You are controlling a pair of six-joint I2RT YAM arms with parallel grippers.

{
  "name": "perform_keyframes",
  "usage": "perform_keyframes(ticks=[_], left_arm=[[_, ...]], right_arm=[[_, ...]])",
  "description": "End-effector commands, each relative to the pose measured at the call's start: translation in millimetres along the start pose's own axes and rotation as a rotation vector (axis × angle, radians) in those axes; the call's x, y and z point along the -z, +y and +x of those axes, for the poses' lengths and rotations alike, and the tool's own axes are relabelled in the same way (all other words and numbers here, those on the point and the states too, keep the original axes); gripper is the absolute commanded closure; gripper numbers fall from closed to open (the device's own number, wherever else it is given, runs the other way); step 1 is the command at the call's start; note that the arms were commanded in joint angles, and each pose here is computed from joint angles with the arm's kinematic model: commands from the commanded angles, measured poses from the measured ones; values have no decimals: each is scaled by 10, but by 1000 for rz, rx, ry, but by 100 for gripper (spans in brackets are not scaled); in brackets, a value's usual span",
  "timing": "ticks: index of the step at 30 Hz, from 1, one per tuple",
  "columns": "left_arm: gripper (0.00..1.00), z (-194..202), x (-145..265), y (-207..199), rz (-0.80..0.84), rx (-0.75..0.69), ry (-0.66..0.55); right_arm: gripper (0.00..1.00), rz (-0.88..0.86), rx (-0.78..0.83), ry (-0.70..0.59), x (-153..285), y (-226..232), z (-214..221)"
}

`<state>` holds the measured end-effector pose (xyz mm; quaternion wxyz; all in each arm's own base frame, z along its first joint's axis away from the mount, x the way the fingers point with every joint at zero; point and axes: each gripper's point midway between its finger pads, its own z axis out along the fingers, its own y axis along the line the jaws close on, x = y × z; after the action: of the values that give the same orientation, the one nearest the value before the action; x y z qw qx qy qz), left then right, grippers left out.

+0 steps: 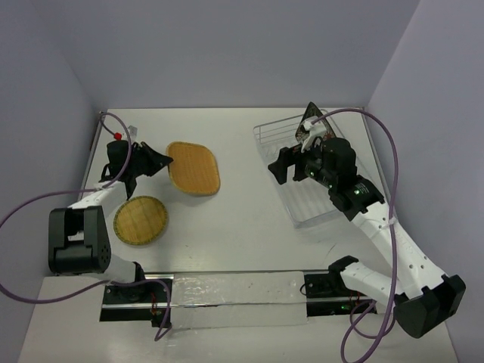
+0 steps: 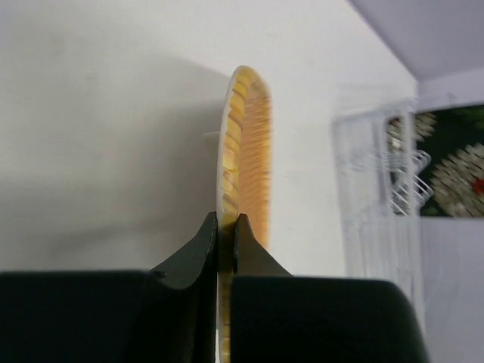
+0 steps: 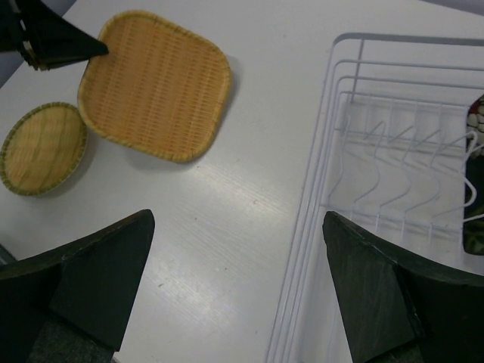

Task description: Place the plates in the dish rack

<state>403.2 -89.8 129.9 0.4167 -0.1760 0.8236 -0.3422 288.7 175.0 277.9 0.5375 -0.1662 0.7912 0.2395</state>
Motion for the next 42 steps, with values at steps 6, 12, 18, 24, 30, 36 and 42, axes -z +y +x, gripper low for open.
perform_keyframes(ticks=[6, 12, 18, 24, 30, 36, 42], left_arm=[[100, 135, 425, -1273, 393, -137, -25], [100, 240, 582, -1560, 447, -146, -32], [100, 231, 771, -1760, 499, -145, -60], [100, 204, 922, -1863, 534, -138, -78], [100, 211, 1118, -2005, 594, -137, -85], [100, 226, 1269, -2084, 634, -141, -89], [100, 239, 1337, -2091, 643, -137, -100]], right_arm=[[0, -262, -74, 72, -279, 467, 204], [0, -265, -121, 142, -523, 497, 450], [0, -288, -186, 181, -736, 494, 737], [0, -421, -239, 174, -846, 671, 874], [0, -467, -232, 142, -951, 709, 821], [0, -536, -215, 101, -997, 759, 677], [42, -719, -192, 14, -785, 1004, 380]])
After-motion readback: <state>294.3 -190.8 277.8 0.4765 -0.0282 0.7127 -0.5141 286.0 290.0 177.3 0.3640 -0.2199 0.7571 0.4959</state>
